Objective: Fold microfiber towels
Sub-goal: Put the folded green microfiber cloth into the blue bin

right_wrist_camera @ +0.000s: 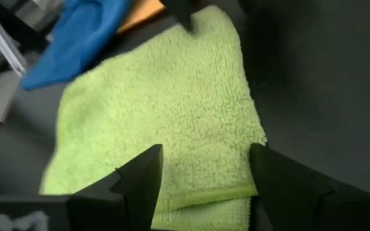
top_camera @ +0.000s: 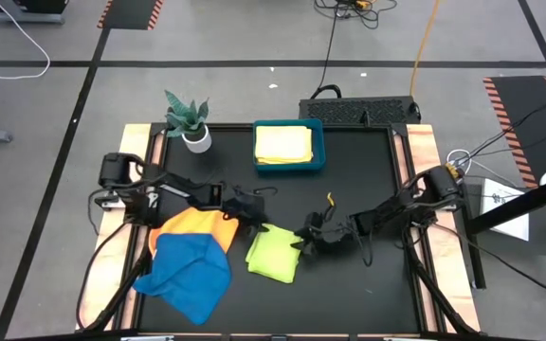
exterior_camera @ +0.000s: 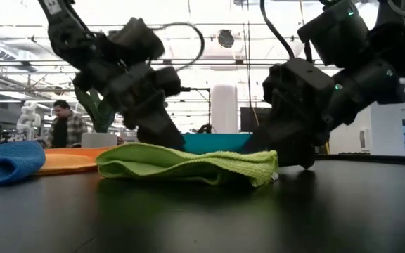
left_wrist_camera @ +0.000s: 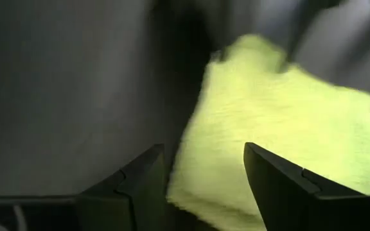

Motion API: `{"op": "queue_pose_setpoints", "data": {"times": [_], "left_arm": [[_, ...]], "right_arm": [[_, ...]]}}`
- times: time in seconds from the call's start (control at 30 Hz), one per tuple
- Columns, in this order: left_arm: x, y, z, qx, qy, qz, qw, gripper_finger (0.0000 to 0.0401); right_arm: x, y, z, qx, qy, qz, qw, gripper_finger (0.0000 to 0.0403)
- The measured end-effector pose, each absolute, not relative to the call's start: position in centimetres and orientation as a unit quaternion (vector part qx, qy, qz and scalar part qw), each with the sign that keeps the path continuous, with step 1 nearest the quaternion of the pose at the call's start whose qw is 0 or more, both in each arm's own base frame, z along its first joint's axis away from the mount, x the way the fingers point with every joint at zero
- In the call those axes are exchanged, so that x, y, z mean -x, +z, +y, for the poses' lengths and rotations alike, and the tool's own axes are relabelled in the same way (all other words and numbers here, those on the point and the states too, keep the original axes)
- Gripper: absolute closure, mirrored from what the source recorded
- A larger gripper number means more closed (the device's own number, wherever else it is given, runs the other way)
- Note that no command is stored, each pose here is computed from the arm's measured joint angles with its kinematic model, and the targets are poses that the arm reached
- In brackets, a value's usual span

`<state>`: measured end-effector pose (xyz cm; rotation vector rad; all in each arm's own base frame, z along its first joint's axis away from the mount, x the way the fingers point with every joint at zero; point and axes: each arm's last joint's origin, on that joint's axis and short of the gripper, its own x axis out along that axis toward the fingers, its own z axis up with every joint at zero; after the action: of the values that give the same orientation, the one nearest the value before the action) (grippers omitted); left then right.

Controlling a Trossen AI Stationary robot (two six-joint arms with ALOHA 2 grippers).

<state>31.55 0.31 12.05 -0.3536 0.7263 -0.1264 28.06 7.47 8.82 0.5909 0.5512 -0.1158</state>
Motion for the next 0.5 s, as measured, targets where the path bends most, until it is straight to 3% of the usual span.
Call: {"op": "queue_pose_setpoints", "data": {"times": [0.3, 0.4, 0.5], "left_arm": [[-31.7, 9.7, 0.7, 0.23, -0.094, 0.391, 0.886, 0.0187], [-31.6, 9.6, 0.5, 0.228, -0.091, 0.398, 0.884, 0.0196], [-31.6, 9.7, 0.2, 0.205, -0.094, 0.395, 0.891, 0.0234]], "right_arm": [[-28.0, 7.9, 7.8, -0.296, -0.055, 0.278, 0.912, 0.0193], [-27.9, 7.8, 8.2, -0.279, -0.044, 0.28, 0.918, 0.0216], [-27.8, 7.7, 8.5, -0.259, -0.04, 0.286, 0.922, 0.026]]}}
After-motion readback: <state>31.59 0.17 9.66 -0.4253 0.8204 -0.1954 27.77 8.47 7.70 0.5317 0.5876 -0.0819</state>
